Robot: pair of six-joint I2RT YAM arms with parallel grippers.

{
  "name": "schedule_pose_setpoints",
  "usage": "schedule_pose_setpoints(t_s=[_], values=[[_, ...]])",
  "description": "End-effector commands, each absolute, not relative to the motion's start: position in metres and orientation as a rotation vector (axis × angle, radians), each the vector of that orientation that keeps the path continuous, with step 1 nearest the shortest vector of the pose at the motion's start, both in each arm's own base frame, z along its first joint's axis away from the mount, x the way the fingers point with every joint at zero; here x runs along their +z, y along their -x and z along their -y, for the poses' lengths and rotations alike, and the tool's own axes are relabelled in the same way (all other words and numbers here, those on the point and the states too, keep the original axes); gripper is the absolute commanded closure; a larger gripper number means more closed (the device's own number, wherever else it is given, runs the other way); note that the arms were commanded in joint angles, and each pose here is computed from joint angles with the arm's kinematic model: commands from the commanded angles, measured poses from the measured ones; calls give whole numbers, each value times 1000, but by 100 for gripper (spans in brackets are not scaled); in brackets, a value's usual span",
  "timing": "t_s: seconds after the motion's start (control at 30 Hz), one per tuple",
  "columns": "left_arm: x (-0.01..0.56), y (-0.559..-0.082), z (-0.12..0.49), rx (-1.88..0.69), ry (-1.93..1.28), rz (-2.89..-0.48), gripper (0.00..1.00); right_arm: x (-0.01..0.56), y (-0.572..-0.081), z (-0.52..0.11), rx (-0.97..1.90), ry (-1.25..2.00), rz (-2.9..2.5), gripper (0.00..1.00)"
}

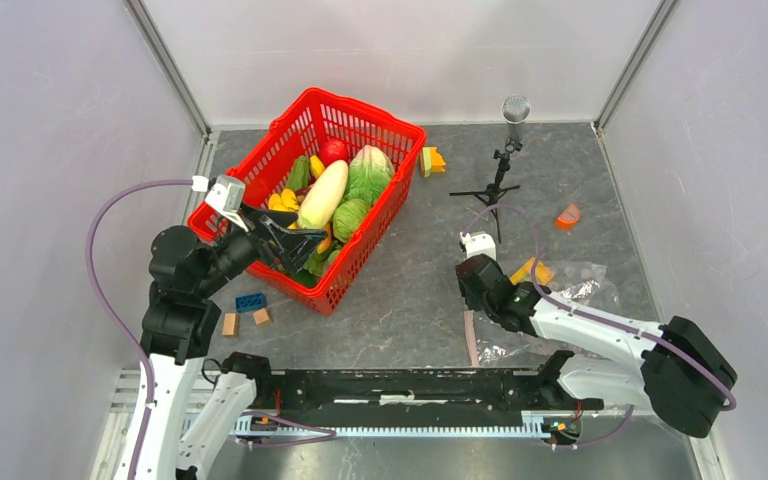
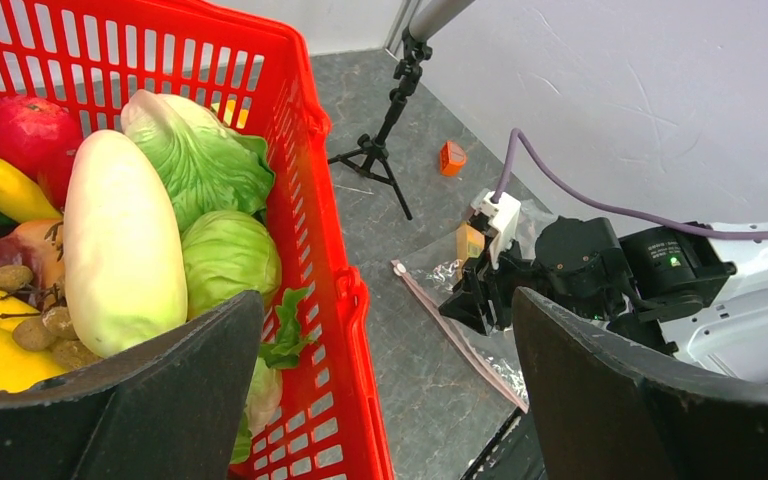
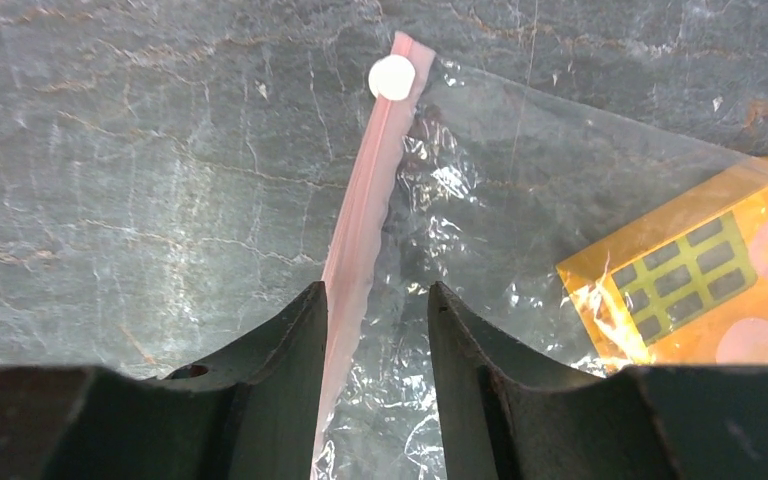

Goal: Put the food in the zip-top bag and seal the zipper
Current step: Pick up the zipper food storage bag at the center of the board.

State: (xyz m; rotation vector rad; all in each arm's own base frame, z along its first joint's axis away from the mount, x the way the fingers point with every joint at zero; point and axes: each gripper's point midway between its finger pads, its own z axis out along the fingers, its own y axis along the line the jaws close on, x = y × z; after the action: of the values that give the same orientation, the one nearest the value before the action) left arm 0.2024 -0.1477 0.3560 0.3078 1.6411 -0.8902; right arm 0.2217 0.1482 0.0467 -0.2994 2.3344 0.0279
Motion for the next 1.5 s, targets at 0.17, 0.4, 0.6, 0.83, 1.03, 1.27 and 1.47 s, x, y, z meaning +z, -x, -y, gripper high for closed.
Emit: schedule_pose_setpoints(t_s=[0.17,0.4,0.6,0.83,1.03,1.27,1.47], values=[[355,-203,151,-918,-312,-1634,0,32,-217,-147,2,287,-2352,56],[354,-201,150,-917,-310,-1631,0,34,-214,-146,-52,288,-2336,56],[352,-202,150,-919,-302,-1640,0,40,-211,-151,-48,308,-2319,56],[351,-201,150,-922,-299,-1640,0,31,-206,-139,-130,292,-2333,64],[352,-197,155,-948,-335,-1641,0,30,-206,-135,-140,271,-2316,82],[360,-185,163,-981,-451,-1605,2,35,-208,-129,-154,214,-2293,100],[352,-183,179,-1036,-505,-1647,8,74,-215,-149,83,112,-2171,100]])
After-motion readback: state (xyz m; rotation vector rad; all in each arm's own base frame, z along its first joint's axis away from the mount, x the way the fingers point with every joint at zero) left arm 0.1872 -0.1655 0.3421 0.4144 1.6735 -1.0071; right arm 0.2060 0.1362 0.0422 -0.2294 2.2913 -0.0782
